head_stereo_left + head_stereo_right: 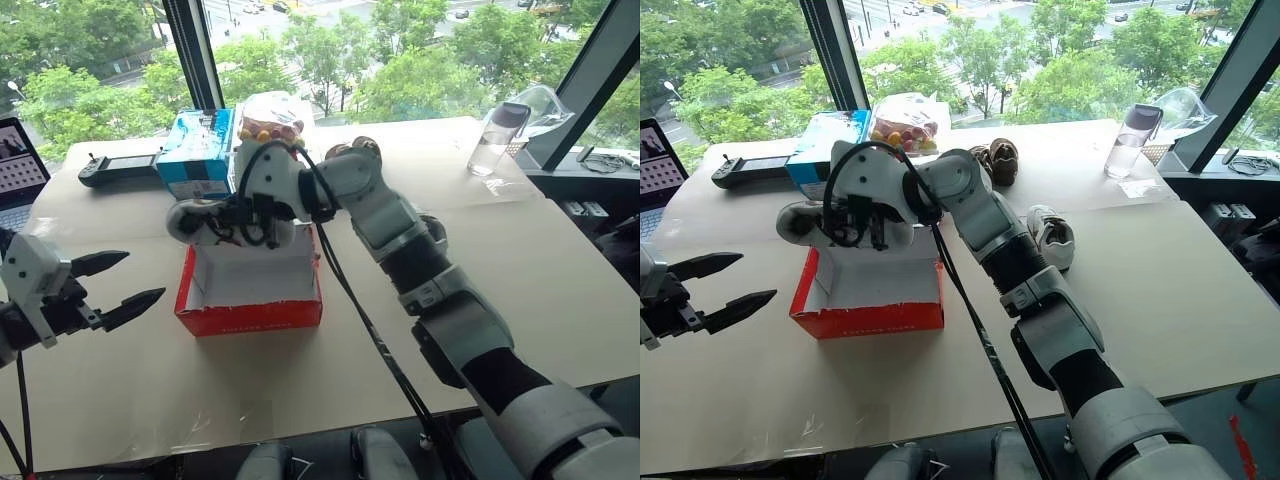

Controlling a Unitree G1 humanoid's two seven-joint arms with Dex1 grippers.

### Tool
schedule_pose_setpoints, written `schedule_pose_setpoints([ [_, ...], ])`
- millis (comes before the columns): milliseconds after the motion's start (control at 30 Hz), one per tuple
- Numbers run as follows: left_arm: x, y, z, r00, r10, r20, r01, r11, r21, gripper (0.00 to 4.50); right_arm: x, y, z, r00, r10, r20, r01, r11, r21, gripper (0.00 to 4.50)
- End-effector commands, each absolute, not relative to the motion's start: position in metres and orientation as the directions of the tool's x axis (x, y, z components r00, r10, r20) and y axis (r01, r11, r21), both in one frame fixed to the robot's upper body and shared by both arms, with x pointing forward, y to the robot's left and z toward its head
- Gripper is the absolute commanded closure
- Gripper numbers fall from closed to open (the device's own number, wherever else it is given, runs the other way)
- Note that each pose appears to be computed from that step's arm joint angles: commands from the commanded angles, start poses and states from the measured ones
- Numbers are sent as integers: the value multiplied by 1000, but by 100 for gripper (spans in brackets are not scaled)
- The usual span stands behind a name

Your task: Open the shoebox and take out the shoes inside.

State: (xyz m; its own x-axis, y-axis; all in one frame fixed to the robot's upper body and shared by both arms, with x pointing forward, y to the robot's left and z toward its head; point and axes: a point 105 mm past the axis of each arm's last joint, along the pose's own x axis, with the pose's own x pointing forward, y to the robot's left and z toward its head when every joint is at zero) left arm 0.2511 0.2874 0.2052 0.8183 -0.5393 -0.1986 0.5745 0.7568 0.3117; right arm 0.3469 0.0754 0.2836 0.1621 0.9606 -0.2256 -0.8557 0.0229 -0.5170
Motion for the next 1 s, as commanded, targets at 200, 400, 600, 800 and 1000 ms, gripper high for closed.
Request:
schedule_pose_setpoints([
  [200, 262, 277, 210, 793, -582, -182, 606, 716, 347, 0, 403, -17, 356, 530, 848, -13, -830, 521, 199, 448],
  [400, 270, 273, 215, 796, -588, -143, 595, 716, 365, 0, 437, -90, 337, 768, 640, -16, -526, 644, 555, 448],
  [600, 272, 273, 217, 782, -605, -152, 613, 702, 363, 0, 451, -107, 268, 867, 468, -170, -301, 765, 570, 448],
  [800, 277, 272, 219, 774, -614, -157, 623, 692, 365, 0, 455, -116, 219, 906, 331, -263, -187, 872, 452, 448],
  [1000, 275, 272, 220, 770, -619, -155, 627, 689, 363, 0, 463, -135, 195, 942, 204, -267, -158, 970, 185, 448],
])
